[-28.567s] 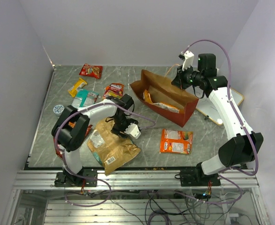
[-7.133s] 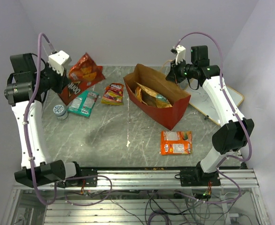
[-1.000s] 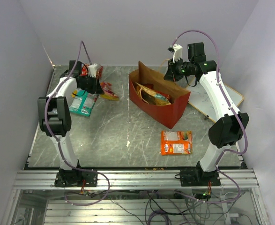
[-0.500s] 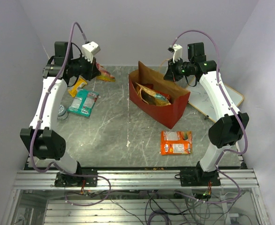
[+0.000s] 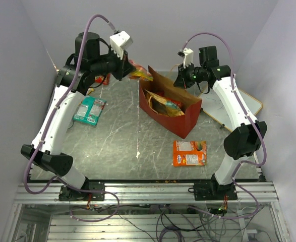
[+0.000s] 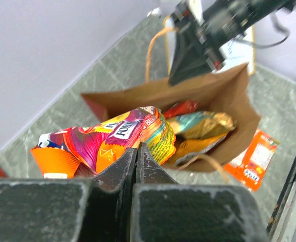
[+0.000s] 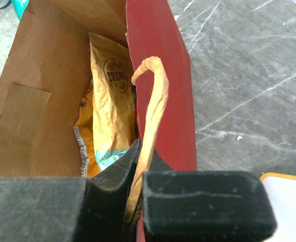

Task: Place the snacks into the paper bag
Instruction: Place the snack in the paper bag.

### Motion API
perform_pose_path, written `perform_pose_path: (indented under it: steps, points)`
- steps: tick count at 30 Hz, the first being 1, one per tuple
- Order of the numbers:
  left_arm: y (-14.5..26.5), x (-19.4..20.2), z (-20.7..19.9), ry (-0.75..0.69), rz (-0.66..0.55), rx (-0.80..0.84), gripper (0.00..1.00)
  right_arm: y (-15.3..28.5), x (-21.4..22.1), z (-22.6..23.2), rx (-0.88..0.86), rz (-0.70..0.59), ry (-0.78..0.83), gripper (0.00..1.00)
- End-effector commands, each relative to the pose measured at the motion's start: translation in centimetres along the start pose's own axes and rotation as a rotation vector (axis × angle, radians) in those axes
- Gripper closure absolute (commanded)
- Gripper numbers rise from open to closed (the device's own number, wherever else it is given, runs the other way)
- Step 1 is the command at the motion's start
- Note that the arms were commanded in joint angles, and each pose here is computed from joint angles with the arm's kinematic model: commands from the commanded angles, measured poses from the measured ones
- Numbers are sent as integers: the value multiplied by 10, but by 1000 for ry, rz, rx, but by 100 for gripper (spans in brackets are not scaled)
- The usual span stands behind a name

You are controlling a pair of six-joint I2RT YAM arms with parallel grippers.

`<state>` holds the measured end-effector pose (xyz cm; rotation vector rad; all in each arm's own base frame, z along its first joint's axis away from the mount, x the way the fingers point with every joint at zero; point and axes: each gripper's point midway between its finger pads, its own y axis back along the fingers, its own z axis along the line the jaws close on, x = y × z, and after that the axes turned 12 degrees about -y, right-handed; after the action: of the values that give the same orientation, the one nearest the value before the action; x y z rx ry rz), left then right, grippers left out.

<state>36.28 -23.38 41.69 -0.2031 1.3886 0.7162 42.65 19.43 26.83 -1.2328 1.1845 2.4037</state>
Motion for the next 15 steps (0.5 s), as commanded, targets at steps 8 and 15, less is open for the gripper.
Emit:
perform_pose_path:
  steps: [8,15]
  points:
    - [-43,-68,-51,8,-165,68,93,32,-34,25,9,-142,17,100]
    - [-66,-48,-91,-4,-109,84,93,32,-32,23,24,-146,12,100]
